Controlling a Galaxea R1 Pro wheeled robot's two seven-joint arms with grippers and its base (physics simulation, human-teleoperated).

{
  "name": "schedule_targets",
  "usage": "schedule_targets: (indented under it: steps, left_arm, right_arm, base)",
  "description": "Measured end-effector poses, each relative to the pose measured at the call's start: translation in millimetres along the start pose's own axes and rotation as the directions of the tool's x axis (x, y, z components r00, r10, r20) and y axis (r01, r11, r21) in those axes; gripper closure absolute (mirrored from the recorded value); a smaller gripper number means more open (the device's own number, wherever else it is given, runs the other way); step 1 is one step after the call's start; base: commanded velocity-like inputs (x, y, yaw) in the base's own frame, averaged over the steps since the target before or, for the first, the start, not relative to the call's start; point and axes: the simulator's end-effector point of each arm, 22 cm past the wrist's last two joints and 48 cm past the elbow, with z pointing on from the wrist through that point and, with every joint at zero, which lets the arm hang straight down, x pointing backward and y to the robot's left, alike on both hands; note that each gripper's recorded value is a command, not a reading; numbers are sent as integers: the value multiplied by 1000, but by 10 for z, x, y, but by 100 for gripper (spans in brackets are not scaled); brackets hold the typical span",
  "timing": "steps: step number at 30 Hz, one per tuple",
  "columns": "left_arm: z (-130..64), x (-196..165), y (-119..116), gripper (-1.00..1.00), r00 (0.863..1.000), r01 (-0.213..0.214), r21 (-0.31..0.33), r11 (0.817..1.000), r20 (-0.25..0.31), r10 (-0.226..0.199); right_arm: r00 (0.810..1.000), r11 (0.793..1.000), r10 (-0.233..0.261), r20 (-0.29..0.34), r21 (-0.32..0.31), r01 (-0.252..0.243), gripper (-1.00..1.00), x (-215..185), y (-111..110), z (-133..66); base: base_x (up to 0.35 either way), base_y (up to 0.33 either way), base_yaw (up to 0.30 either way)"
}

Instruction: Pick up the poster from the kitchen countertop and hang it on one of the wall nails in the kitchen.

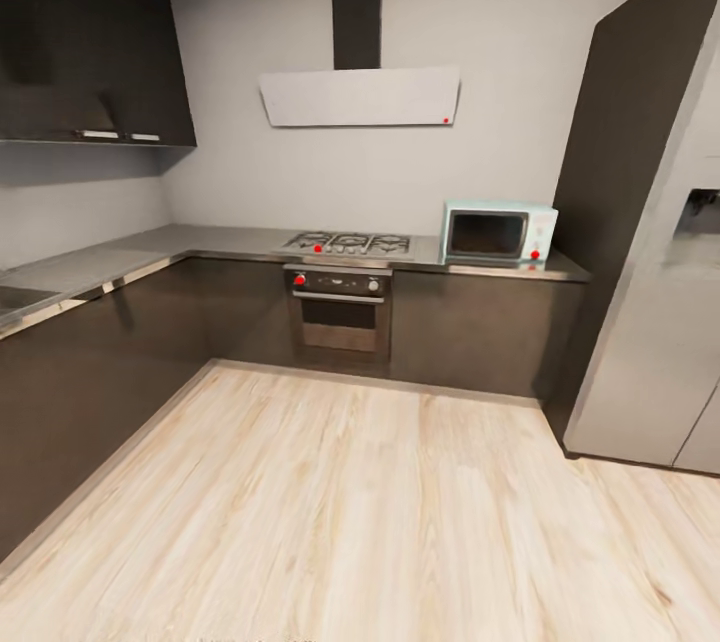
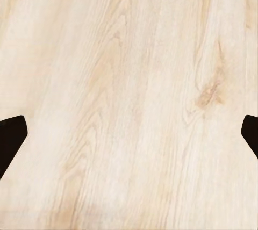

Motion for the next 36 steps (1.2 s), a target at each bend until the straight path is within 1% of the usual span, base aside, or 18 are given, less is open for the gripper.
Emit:
schedule_targets:
  steps: [4, 6, 10, 13, 36]
  left_arm:
    - [0, 0, -2, -100, 1000, 0, 0, 1000, 0, 0]
    - [1, 0, -3, -100, 1000, 0, 1, 1000, 0, 0]
    - [1, 1, -1, -100, 1000, 0, 0, 1000, 0, 0]
    - [0, 2, -1, -100, 1000, 0, 0, 1000, 0, 0]
    - [0, 1, -3, -100, 1000, 0, 0, 1000, 0, 0]
  right_arm:
    - [1000, 1000, -2, -8, -1, 2, -100, 35, -17, -5]
    - [999, 1000, -7, -31, -1, 7, -100, 151, -31, -23]
    - [999, 1000, -9, -38, -2, 9, -100, 193, -34, -31]
    - [999, 1000, -6, -40, -4, 6, -100, 208, -6, -34]
    - [999, 1000, -5, -40, -5, 5, -100, 210, 22, -35]
  base:
    - [0, 0, 147]
    - [0, 0, 29]
    - [0, 0, 12]
    - [0, 0, 159]
    - [0, 0, 285]
